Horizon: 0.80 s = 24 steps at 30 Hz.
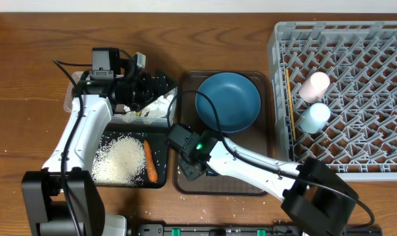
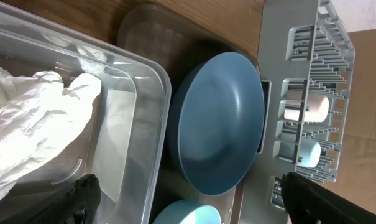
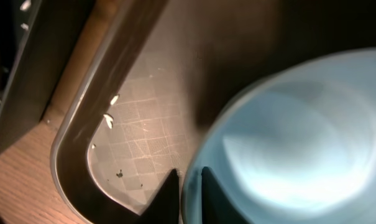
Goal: Sort waste into correct bins and load items into the dishwasher rack
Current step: 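Reach the right gripper to the light-blue bowl and grasp its rim, then lift the light-blue bowl and carry it to the back of the rack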
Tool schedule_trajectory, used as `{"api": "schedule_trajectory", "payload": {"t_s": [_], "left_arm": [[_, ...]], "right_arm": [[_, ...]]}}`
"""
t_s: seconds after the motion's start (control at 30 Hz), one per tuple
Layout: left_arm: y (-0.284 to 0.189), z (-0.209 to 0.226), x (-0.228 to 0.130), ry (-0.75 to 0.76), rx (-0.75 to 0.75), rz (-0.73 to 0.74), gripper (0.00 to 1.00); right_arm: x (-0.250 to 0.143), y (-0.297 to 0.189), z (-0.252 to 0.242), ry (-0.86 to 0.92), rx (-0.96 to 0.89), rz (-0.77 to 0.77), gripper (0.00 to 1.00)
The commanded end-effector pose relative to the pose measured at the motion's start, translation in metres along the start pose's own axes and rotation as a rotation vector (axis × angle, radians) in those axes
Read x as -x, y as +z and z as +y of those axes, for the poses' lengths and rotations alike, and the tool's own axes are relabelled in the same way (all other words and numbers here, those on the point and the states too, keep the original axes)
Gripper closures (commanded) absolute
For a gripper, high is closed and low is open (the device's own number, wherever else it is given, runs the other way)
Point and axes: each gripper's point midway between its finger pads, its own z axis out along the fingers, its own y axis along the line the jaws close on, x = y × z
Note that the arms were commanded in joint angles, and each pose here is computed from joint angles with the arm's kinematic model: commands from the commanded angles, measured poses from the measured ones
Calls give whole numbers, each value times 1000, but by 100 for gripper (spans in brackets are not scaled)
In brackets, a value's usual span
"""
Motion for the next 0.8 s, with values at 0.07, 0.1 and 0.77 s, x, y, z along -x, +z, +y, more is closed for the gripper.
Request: {"api": "schedule_trajectory", "payload": {"t_s": [0.07,0.1,0.77], "left_arm": [[-4,-4,-1,21,-1,-13,5],[-4,-4,-1,21,-1,-13,5],[-4,-4,-1,21,-1,-13,5]], "right_arm": [[11,-7,6,-62,14,-41,99],[12,-8,6,-67,15,-44,99],[61,-134,31,-166,224,-65,99]]}}
